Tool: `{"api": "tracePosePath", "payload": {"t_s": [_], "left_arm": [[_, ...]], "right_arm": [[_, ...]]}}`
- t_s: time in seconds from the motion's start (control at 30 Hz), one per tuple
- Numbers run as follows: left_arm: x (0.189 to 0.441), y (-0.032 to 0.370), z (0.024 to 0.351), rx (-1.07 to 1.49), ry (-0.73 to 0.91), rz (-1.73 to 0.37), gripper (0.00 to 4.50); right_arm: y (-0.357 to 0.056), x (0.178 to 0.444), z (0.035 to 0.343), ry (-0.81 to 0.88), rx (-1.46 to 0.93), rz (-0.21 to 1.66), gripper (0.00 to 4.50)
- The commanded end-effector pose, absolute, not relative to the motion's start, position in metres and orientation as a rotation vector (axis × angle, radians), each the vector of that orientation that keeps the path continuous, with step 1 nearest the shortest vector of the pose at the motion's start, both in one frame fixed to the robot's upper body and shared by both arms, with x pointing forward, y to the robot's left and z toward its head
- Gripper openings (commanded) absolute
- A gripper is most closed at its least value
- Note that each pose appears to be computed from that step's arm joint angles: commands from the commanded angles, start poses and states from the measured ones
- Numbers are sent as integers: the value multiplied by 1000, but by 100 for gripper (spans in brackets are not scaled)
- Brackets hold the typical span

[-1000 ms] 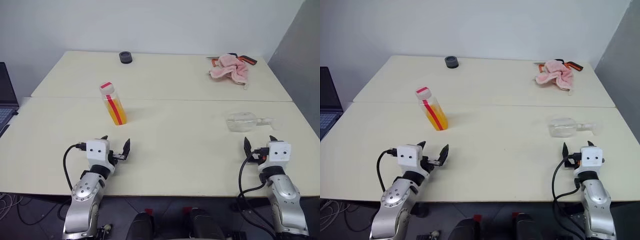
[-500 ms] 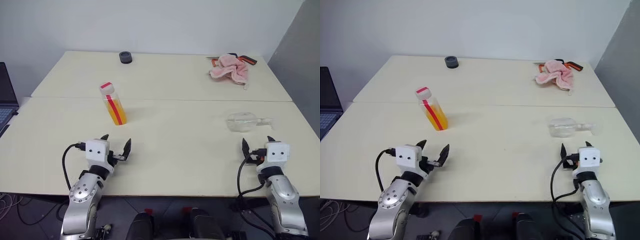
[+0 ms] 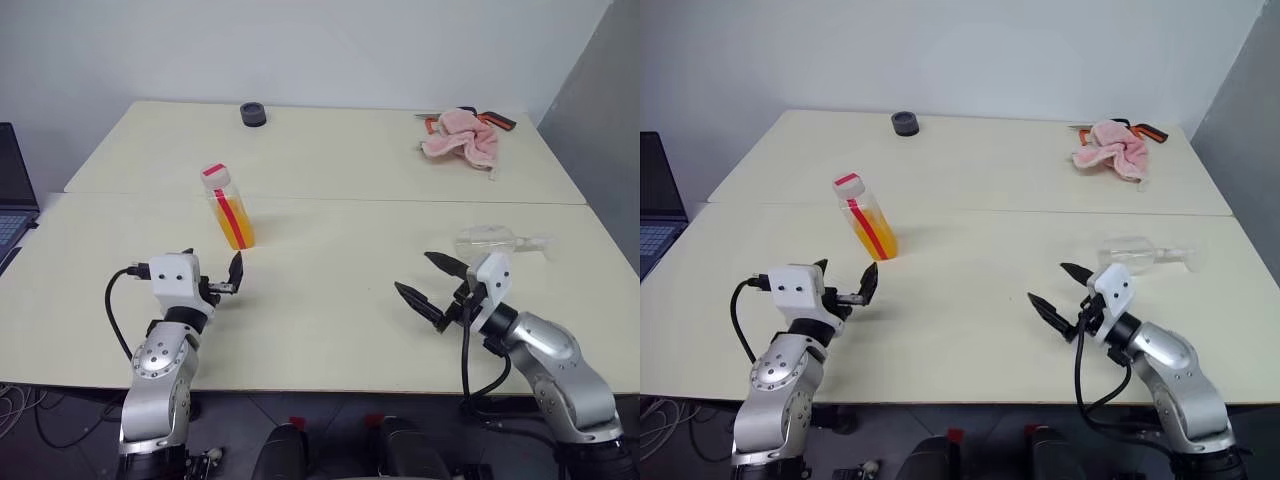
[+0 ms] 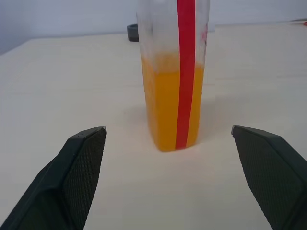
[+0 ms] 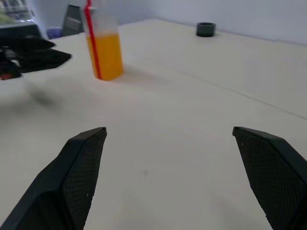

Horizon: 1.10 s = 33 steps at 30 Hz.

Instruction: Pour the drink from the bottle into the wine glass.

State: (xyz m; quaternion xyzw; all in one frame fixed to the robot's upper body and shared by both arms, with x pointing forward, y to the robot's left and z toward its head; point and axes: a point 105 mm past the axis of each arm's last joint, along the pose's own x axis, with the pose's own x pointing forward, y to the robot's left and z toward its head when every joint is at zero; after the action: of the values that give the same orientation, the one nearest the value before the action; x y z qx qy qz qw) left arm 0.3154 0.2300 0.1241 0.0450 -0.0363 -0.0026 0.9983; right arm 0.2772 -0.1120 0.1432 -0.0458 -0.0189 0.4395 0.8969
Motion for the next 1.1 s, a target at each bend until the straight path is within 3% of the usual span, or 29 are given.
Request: {"api": "tracePosePath", "payload": {"t_s": [0.03,0.83,1.1], "left_arm": [[322,230,132,106,-83,12,448],[375,215,167,125,-143,4,448],[381,208,178,117,-164,8,448]], "right_arm": [[-96,270,154,-50,-96,1025,450],[-89,285,161,-85,-89,1031,450],[-87,283,181,-115,-71,1100,450]]}}
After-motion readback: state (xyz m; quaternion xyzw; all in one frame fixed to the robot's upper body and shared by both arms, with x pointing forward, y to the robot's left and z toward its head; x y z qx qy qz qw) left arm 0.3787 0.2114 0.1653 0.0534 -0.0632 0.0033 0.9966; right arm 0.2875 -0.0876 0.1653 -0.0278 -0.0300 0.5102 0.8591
